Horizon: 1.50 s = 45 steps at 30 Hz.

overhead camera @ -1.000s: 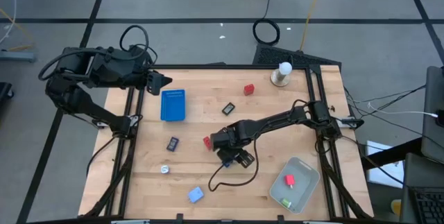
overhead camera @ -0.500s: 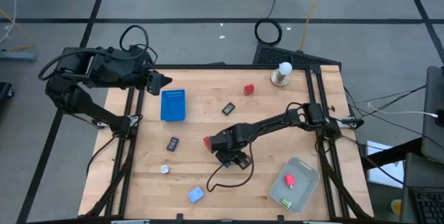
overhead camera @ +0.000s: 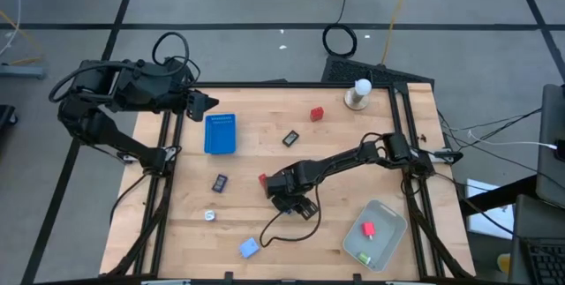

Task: Pick & Place Office items
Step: Put the blue digital timer into the blue bin

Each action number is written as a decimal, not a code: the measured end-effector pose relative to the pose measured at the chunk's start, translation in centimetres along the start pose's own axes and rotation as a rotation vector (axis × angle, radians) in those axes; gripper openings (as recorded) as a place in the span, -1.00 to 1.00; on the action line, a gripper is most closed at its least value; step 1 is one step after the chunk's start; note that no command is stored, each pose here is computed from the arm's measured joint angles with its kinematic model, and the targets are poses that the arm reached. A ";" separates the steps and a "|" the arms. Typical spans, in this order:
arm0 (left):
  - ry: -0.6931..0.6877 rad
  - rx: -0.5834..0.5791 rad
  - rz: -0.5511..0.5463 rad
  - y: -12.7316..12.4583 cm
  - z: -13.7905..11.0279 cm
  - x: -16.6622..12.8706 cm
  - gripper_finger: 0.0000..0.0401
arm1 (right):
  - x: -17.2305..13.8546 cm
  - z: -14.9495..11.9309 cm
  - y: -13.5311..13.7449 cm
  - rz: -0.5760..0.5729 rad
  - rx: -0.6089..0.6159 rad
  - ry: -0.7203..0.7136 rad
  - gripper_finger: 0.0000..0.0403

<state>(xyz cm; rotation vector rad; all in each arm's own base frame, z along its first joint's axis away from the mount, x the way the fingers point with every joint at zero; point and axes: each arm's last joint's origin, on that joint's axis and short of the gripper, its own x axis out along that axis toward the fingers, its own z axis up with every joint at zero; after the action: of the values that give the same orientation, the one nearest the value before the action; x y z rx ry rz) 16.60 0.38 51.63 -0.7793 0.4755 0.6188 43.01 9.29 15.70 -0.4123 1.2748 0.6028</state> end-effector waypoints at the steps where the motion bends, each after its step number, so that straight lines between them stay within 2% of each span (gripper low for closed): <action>1: 0.000 0.000 0.000 0.0 0.0 0.0 0.15 | 0.2 0.0 0.2 0.005 0.000 0.004 0.20; 4: 0.002 0.000 -0.001 0.0 0.0 0.0 0.15 | 0.5 0.2 0.6 0.036 0.008 -0.007 0.20; 16: 0.002 -0.001 -0.001 0.0 0.0 0.0 0.15 | 0.9 0.5 0.9 0.032 0.009 -0.009 0.20; 23: 0.002 0.007 -0.001 0.0 0.0 0.0 0.15 | 0.7 0.2 1.0 0.001 0.113 0.040 0.20; 26: 0.002 0.063 -0.002 0.0 0.0 0.0 0.15 | -0.2 -0.2 1.3 0.005 0.178 0.064 0.20; 33: 0.030 0.221 -0.041 -0.5 -0.6 -0.3 0.15 | -6.3 -0.1 1.7 -0.138 0.324 -0.030 0.20; 36: 0.056 0.264 -0.071 -0.7 -1.0 -0.4 0.15 | -9.4 -0.1 1.9 -0.165 0.340 -0.132 0.20; 41: 0.085 0.343 -0.091 -1.6 -1.7 0.0 0.15 | -15.7 -0.5 1.9 -0.256 0.391 -0.363 0.20; 45: 0.092 0.431 -0.101 -2.0 -2.1 0.2 0.15 | -21.1 -1.1 1.9 -0.363 0.438 -0.613 0.20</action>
<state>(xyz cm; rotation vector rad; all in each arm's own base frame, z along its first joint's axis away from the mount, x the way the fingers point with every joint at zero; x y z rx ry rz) 17.74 -2.29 51.19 -0.4193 0.6245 0.3683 37.35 6.17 35.92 -0.0710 0.6855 0.1078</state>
